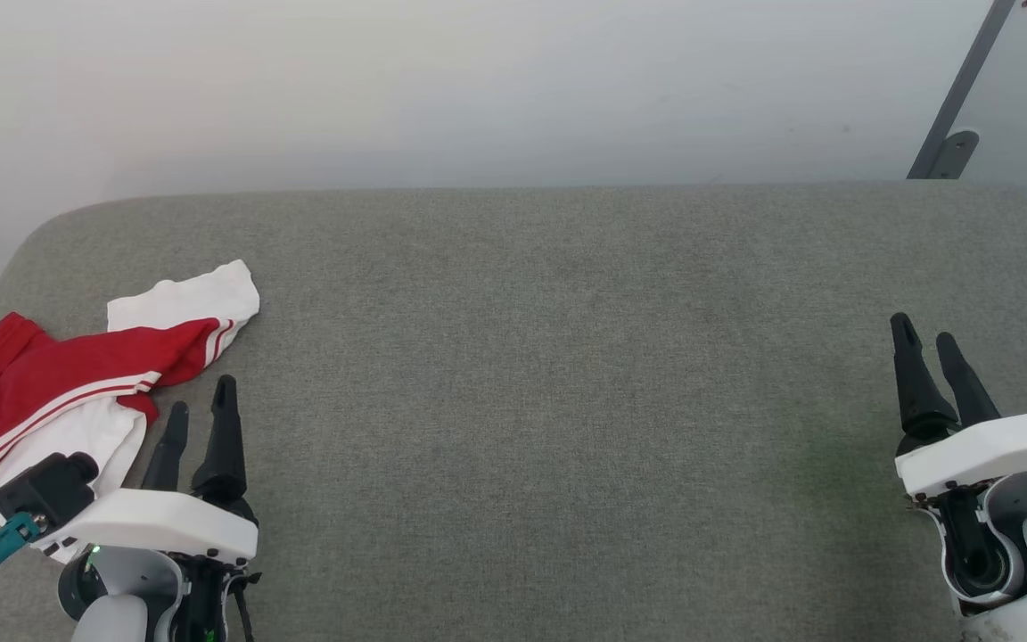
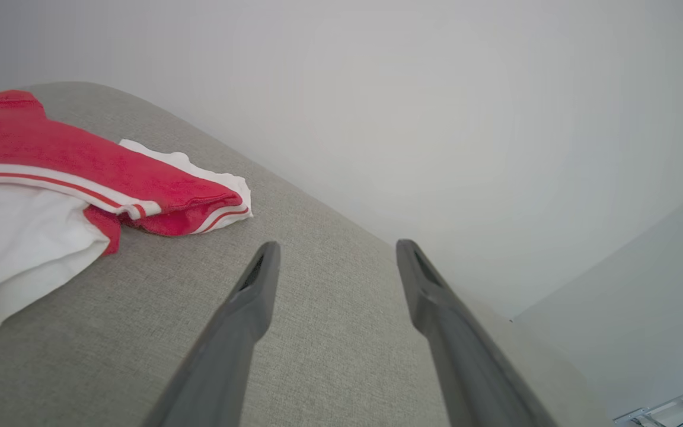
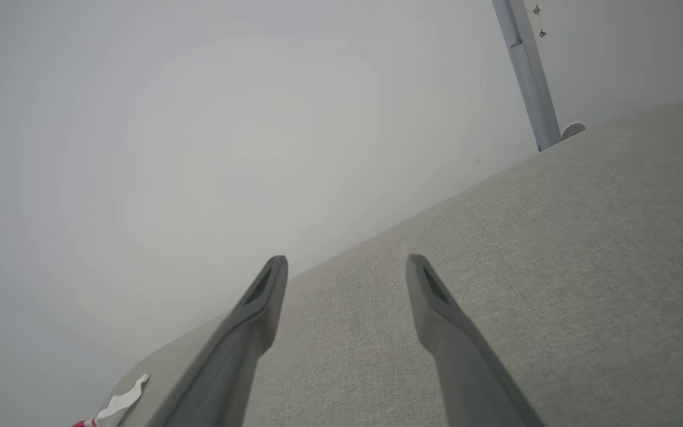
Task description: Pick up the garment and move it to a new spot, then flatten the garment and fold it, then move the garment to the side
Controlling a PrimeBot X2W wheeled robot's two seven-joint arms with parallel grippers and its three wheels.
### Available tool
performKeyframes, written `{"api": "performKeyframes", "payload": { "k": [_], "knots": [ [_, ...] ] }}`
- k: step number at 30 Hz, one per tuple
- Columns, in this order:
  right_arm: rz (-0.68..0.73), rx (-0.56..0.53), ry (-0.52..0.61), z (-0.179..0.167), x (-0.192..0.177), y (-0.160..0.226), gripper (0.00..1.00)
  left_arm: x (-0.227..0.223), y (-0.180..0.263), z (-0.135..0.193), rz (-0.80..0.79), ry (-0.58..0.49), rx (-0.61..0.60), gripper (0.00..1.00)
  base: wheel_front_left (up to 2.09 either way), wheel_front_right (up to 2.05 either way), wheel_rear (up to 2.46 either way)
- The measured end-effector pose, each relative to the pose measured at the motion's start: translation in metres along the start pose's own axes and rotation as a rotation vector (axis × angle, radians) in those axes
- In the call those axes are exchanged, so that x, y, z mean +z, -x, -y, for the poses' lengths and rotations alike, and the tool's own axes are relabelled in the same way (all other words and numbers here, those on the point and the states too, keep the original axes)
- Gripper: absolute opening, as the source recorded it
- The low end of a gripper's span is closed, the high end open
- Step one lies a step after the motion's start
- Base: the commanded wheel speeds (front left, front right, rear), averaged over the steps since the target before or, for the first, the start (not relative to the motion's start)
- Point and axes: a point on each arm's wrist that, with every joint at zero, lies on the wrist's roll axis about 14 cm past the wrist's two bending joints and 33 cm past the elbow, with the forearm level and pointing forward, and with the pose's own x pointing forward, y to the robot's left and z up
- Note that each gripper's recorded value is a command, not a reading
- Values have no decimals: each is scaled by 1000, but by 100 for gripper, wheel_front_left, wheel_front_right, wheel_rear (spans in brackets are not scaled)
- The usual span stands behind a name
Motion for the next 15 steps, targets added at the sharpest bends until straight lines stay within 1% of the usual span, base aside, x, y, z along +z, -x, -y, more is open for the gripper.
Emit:
{"api": "performKeyframes", "payload": {
  "k": [1,4,6,9,15],
  "knots": [
    [0,0,0,0,0,0,100,0,0,0,0,0,0,100,0,0,0],
    [13,1,46,0,3,0,100,2,0,0,7,-41,-4,100,0,0,0],
    [21,6,89,-1,5,0,100,4,0,0,13,-90,-11,100,0,0,0],
    [27,11,130,-2,7,0,100,6,0,0,21,-122,-15,100,0,0,0],
    [5,22,226,-1,2,1,100,6,1,1,27,-193,-22,100,0,0,0]
  ]
}}
